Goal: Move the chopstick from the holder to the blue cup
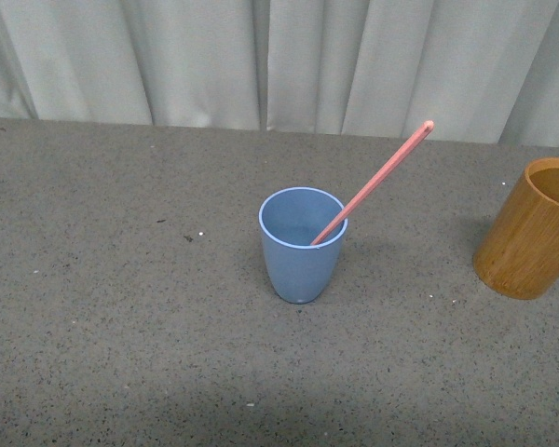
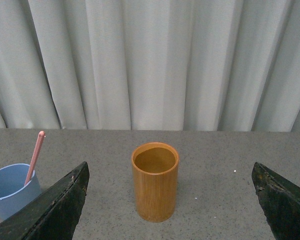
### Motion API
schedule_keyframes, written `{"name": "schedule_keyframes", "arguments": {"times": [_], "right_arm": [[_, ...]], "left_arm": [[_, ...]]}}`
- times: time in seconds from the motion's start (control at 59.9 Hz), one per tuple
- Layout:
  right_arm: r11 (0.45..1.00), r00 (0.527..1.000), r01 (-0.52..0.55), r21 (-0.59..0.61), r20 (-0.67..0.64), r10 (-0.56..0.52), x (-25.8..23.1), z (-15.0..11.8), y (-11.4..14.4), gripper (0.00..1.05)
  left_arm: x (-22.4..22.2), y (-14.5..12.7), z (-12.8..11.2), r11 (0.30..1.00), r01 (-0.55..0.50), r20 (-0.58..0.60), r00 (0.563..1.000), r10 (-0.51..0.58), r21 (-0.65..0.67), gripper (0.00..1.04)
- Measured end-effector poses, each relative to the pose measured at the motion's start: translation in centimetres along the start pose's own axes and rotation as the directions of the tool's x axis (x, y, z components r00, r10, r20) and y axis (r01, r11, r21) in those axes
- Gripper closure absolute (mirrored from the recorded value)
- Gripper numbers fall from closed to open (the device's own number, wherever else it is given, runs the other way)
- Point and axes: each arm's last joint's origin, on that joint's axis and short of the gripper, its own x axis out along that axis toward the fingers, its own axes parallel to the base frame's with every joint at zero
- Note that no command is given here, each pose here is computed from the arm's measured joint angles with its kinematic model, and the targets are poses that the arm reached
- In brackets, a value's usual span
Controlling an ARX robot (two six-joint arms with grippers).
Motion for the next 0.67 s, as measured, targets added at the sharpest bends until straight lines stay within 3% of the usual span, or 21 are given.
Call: {"name": "schedule_keyframes", "arguments": {"times": [0.668], "right_arm": [[1.0, 1.0, 0.0, 0.0, 0.0, 0.0, 0.0, 0.0, 0.0, 0.09]], "left_arm": [[0.0, 0.0, 0.0, 1.0, 0.0, 0.0, 1.0, 0.0, 0.0, 0.07]]}}
